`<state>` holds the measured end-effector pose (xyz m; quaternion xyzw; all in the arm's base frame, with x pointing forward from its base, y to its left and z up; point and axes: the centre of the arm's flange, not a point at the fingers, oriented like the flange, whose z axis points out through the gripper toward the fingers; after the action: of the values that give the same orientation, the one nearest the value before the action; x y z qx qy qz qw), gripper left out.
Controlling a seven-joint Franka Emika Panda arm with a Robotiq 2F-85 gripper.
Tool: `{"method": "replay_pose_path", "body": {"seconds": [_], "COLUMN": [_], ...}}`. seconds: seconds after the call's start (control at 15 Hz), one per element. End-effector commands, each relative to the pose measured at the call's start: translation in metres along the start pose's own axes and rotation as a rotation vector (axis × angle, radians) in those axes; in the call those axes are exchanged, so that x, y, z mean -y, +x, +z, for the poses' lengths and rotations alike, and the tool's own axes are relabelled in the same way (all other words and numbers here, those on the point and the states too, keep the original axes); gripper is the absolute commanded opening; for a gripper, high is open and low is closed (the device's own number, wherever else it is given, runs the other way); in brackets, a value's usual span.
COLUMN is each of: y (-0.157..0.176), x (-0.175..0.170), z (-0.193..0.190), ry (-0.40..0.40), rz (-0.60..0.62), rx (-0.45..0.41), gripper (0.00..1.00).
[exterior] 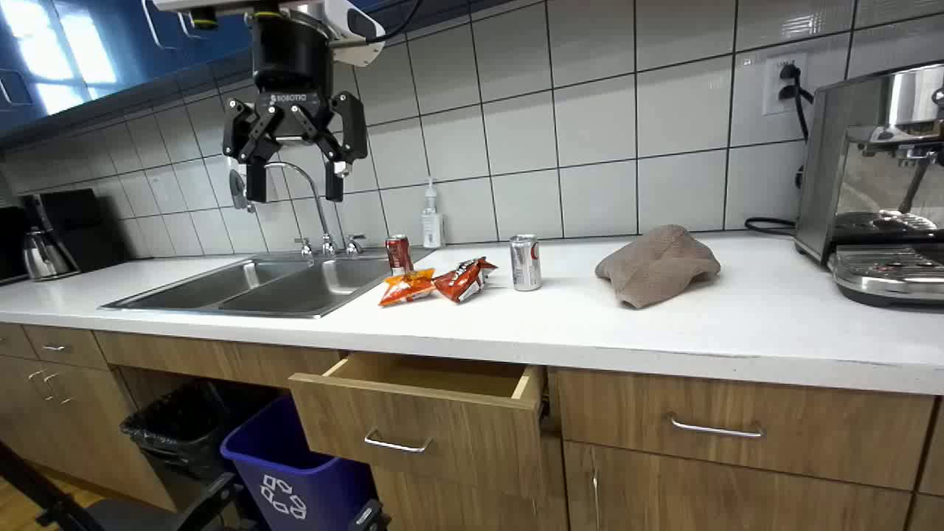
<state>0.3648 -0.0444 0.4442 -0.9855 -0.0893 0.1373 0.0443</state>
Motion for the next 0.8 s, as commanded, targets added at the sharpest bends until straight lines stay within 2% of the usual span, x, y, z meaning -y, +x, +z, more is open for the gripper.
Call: {"method": "replay_pose_path", "body": {"seconds": [0.0, 0.33, 0.73], "y": [0.0001, 0.0001, 0.0031], "x": [0.0000, 0.0000, 0.0010], "z": [0.0001, 0.0001, 0.0063], "ry": [0.000, 0.000, -0.028], "rz": [0.000, 0.000, 0.014], "rx": [0.000, 0.000, -0.058], "gripper": [1.00, 1.00, 1.00]}}
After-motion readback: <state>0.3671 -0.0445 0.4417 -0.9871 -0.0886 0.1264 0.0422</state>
